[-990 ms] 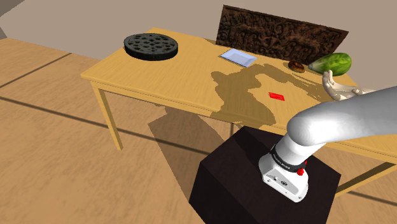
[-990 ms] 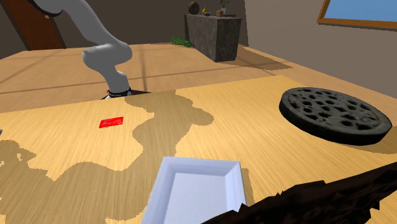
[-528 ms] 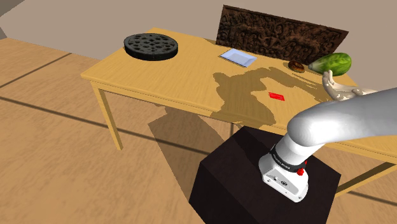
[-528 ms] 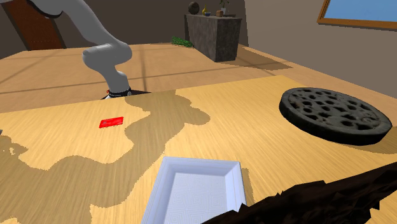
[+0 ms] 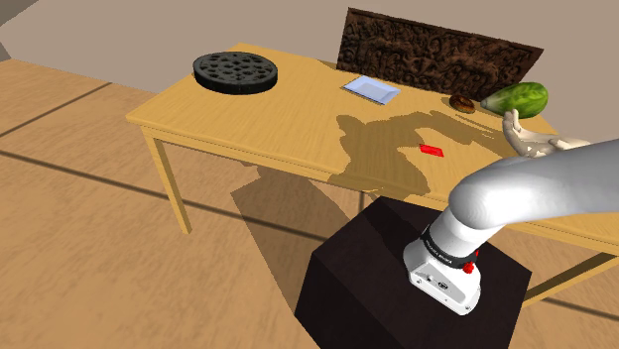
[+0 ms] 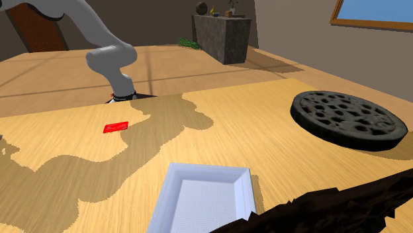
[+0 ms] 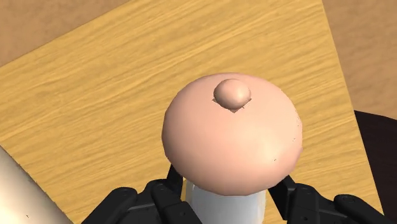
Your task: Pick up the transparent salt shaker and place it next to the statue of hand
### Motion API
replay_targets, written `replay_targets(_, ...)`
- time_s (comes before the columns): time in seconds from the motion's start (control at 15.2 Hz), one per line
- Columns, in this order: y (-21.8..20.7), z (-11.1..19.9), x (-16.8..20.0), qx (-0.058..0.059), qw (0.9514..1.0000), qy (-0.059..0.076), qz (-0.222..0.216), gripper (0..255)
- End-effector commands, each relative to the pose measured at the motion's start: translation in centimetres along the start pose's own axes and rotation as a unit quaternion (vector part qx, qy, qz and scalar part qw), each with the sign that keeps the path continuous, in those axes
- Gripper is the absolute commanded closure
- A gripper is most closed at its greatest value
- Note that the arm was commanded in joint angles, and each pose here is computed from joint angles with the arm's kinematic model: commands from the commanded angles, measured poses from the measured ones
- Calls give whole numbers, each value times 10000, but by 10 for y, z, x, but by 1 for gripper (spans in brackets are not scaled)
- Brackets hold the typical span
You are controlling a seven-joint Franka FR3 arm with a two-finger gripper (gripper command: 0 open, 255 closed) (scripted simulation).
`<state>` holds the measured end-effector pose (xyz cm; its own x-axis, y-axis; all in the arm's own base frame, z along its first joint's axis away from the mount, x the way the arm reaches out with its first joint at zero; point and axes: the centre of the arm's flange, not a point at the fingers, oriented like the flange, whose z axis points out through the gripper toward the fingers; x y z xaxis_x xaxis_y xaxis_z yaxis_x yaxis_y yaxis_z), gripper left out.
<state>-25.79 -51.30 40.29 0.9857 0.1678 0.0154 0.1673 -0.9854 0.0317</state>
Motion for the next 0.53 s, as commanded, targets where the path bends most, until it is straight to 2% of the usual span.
replay_targets(0.0,0,12,2,28,10000,27,-18,255)
replay_targets(0.2,-1,31,2,28,10000,27,-18,255)
replay_targets(0.46,-1,31,2,28,10000,27,-18,255)
